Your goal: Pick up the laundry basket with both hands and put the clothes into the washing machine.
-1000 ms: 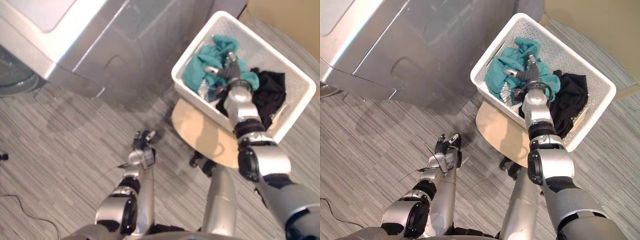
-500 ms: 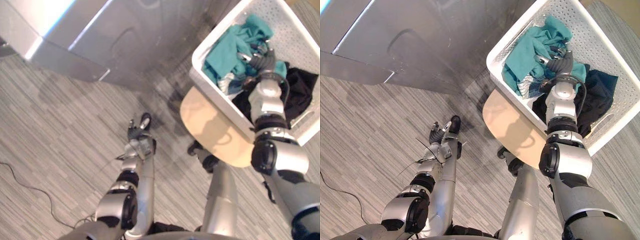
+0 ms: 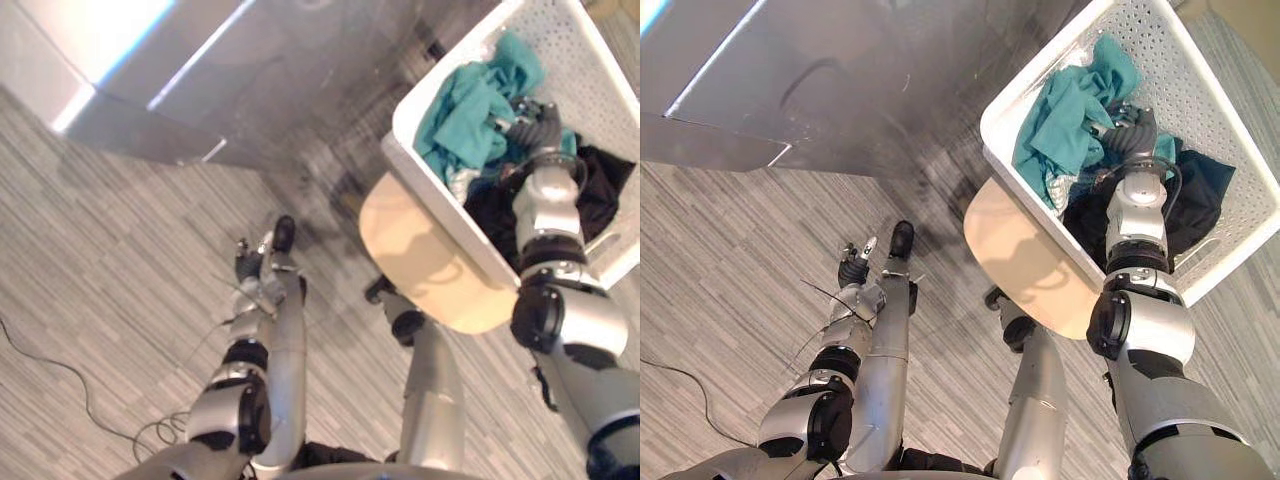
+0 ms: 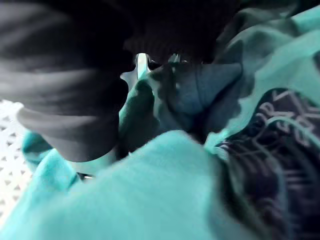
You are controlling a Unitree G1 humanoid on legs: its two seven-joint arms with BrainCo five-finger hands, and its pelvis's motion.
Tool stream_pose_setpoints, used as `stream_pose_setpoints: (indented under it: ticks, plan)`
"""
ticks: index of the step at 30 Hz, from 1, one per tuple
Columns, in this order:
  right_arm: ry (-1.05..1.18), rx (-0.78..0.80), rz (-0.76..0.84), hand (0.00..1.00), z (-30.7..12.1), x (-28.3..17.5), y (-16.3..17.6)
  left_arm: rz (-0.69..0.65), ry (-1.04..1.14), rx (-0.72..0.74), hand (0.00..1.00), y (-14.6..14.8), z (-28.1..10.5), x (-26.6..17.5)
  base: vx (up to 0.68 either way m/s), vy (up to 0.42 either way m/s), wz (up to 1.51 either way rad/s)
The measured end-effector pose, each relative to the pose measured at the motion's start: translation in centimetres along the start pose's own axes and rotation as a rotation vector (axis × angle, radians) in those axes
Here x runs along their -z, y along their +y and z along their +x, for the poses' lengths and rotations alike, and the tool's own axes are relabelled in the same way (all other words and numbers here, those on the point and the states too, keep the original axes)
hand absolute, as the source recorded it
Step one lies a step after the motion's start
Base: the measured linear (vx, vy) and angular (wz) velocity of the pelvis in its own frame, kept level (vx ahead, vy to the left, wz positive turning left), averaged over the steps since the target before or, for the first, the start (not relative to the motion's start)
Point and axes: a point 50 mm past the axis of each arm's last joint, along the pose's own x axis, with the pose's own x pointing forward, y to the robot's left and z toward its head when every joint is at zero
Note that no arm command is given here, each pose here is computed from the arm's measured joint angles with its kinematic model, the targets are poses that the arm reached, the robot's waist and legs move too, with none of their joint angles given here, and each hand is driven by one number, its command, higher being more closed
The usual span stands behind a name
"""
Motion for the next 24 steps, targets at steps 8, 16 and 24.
stream_pose_setpoints:
  ticks: [8, 16, 24]
  plan:
    - [0.049, 0.078, 0.054, 1.00, -0.1, 0.3, -2.0, 0.120, 0.068, -0.001, 0.00, 2.4, -1.1, 2.7, 0.04, -0.016, -0.10]
    - [-0.284, 0.001, -0.296, 1.00, -0.5, -7.2, -3.0, 0.300, 0.150, 0.006, 0.00, 6.3, -2.8, 5.5, 0.01, -0.066, -0.07]
    - [-0.551, -0.078, -0.275, 1.00, -3.0, -11.1, -0.8, 0.417, 0.203, 0.104, 0.00, 6.8, -4.9, 8.1, 0.05, 0.033, -0.20]
